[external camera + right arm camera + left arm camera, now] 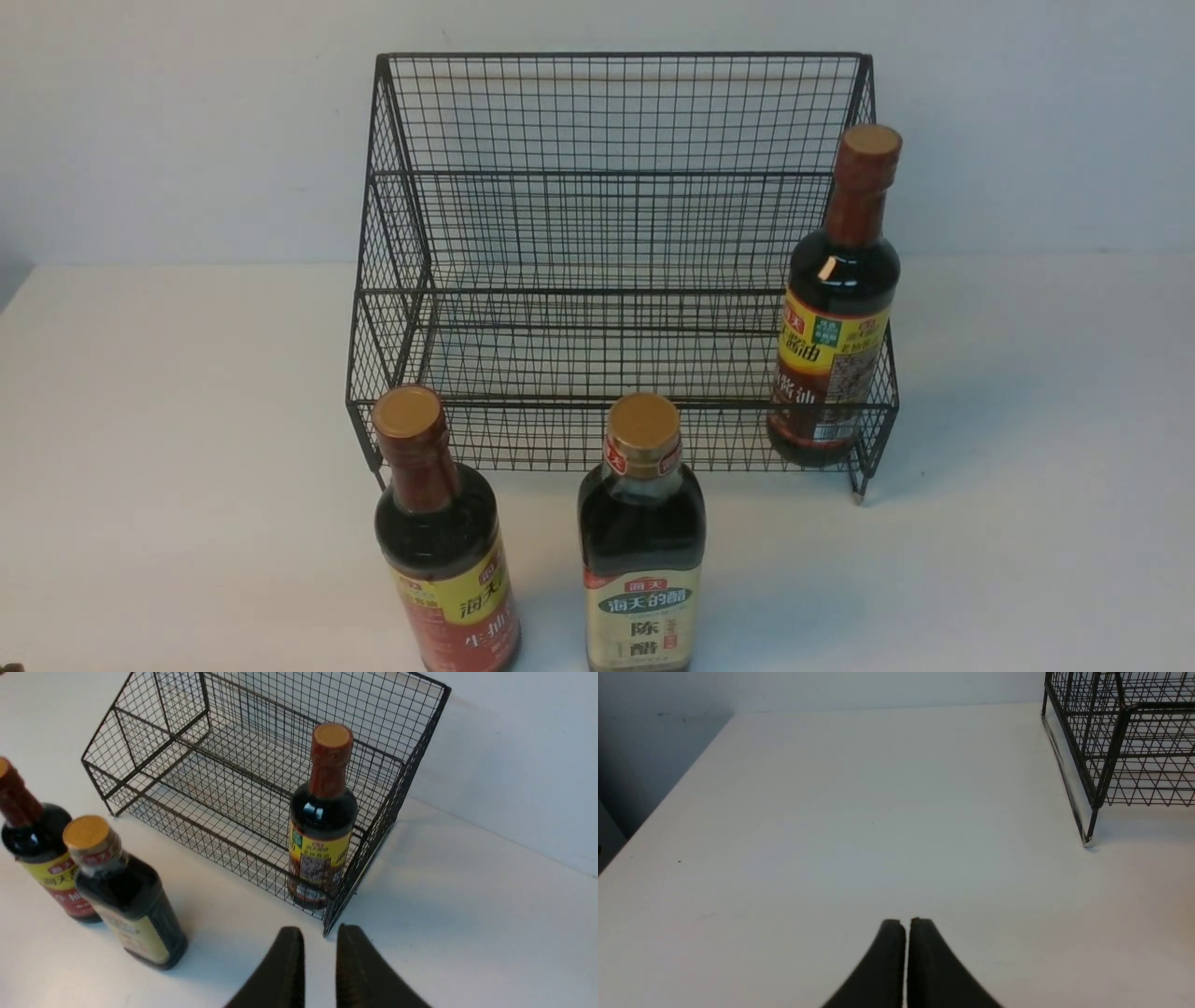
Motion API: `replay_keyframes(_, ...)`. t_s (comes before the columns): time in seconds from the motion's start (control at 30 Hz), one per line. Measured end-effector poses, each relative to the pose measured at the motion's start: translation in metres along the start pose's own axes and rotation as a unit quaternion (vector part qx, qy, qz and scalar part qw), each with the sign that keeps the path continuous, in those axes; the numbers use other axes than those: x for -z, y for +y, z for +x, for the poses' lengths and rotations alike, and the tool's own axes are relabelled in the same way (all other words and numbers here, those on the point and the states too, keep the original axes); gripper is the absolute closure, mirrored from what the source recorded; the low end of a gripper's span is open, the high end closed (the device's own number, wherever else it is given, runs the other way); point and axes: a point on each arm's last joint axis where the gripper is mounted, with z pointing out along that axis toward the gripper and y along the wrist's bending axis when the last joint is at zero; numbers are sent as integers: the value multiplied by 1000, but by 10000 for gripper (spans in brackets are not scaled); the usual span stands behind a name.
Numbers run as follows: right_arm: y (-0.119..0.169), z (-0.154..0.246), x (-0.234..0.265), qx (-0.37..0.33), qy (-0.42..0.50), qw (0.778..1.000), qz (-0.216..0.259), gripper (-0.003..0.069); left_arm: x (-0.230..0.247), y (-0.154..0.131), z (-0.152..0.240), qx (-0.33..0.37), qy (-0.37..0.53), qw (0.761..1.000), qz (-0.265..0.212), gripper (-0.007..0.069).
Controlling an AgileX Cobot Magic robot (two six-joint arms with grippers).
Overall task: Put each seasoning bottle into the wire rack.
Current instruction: Use the left arm to grab the condiment bottle closest to it
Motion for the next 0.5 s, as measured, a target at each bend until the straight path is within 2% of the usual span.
replay_keyframes(0.1, 8, 37, 12, 0, -8, 1000, 1, 656, 0, 0, 0, 0, 0, 1000, 0, 629)
replay_keyframes(0.23, 13, 75, 6, 4, -51, 999, 13, 671, 0, 0, 0, 0, 0, 1000, 0, 629)
replay_keyframes(0.3, 16, 106, -12, -3, -111, 993, 26, 673, 0, 0, 0, 0, 0, 1000, 0, 629)
replay_keyframes(0.33, 16, 108, -13, -3, -115, 993, 27, 673, 0, 0, 0, 0, 0, 1000, 0, 629)
replay_keyframes(0.37, 18, 131, -32, -13, -151, 988, 33, 673, 0, 0, 0, 0, 0, 1000, 0, 629)
replay_keyframes(0.5, 17, 160, -57, -27, -208, 977, 48, 673, 0, 0, 0, 0, 0, 1000, 0, 629)
